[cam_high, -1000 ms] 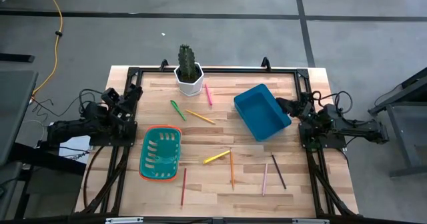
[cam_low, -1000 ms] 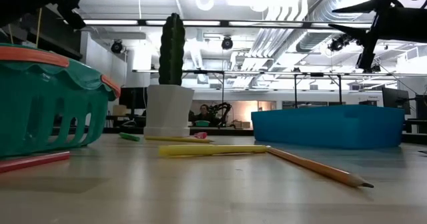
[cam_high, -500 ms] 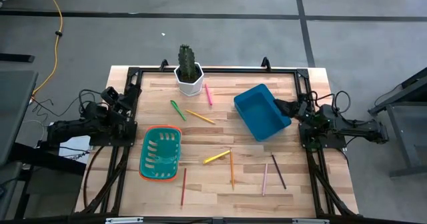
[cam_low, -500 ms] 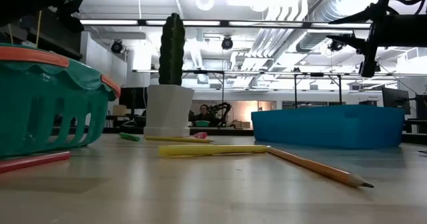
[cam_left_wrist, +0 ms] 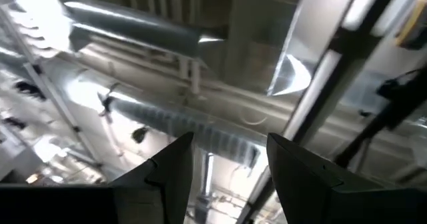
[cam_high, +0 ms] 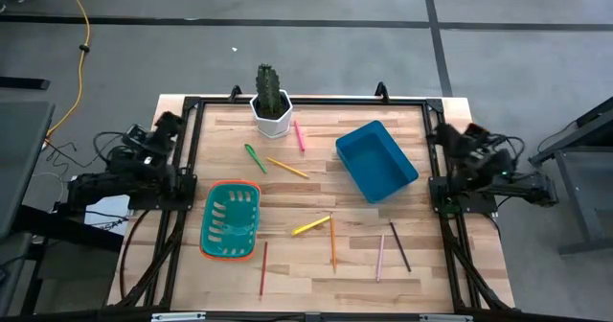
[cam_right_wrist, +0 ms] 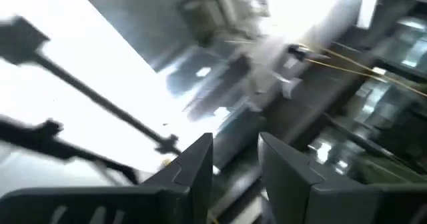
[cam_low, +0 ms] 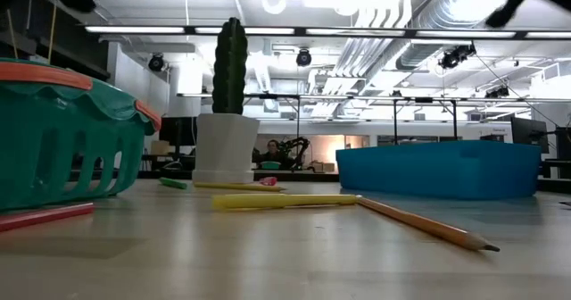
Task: Sort pens & pencils
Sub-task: Put the dark blue pencil into the blue bin
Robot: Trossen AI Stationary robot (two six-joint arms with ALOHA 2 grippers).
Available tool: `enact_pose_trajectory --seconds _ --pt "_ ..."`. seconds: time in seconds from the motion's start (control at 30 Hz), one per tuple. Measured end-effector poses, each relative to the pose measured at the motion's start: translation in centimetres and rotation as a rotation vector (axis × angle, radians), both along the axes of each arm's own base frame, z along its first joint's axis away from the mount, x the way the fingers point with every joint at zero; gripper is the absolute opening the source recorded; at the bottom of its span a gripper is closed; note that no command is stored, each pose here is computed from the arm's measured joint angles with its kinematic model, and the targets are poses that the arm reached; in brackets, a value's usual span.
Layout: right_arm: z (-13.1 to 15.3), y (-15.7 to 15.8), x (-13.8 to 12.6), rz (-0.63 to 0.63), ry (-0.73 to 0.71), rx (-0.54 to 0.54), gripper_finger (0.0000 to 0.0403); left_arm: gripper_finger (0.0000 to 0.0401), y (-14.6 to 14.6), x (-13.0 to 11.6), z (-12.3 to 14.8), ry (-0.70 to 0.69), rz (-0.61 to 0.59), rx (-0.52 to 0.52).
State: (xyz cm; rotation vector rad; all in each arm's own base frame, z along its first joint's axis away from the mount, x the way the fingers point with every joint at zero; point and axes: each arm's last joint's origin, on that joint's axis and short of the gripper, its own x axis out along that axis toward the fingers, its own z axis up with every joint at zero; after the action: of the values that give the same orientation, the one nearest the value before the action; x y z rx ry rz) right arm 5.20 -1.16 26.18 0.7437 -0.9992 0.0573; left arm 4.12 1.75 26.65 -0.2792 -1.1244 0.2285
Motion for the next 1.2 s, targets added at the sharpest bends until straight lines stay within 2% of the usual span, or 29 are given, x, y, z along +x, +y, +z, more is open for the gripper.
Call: enact_pose_trajectory --seconds 0.07,0.17,0.33,0.43,0.5,0.8,1.0,1.2 --pt "1.7 0.1 -0.2 -0.015 0.055 -0.035 0.0113 0.0175 -0.2 -0.2 1.6 0.046 0.001 0.039" --pt "4.5 0.1 0.0 -0.049 0.227 -0.063 0.0113 0.0175 -0.3 -0.2 4.6 0.186 0.017 0.064" --pt "8.9 0.0 1.7 -0.083 0.548 -0.143 0.0113 0.0175 -0.2 0.7 8.7 0.574 0.042 0.075" --pt "10.8 -0.1 3.3 -0.070 0.691 -0.177 0.0113 0.0175 0.1 1.6 10.0 0.800 0.038 0.047" --pt "11.8 -0.2 4.5 -0.049 0.761 -0.183 0.0113 0.0175 0.3 2.5 10.6 0.895 0.022 0.027" --pt "14.2 -0.3 10.3 0.094 1.011 -0.263 0.0113 0.0175 0.8 5.7 12.7 1.046 -0.121 0.065" --pt "15.4 -0.5 13.9 0.145 1.054 -0.330 0.0113 0.0175 1.0 7.4 11.8 1.200 -0.233 0.058" --pt "14.9 -0.4 17.5 0.326 1.152 -0.344 0.0113 0.0175 1.4 10.2 10.7 1.277 -0.412 0.051"
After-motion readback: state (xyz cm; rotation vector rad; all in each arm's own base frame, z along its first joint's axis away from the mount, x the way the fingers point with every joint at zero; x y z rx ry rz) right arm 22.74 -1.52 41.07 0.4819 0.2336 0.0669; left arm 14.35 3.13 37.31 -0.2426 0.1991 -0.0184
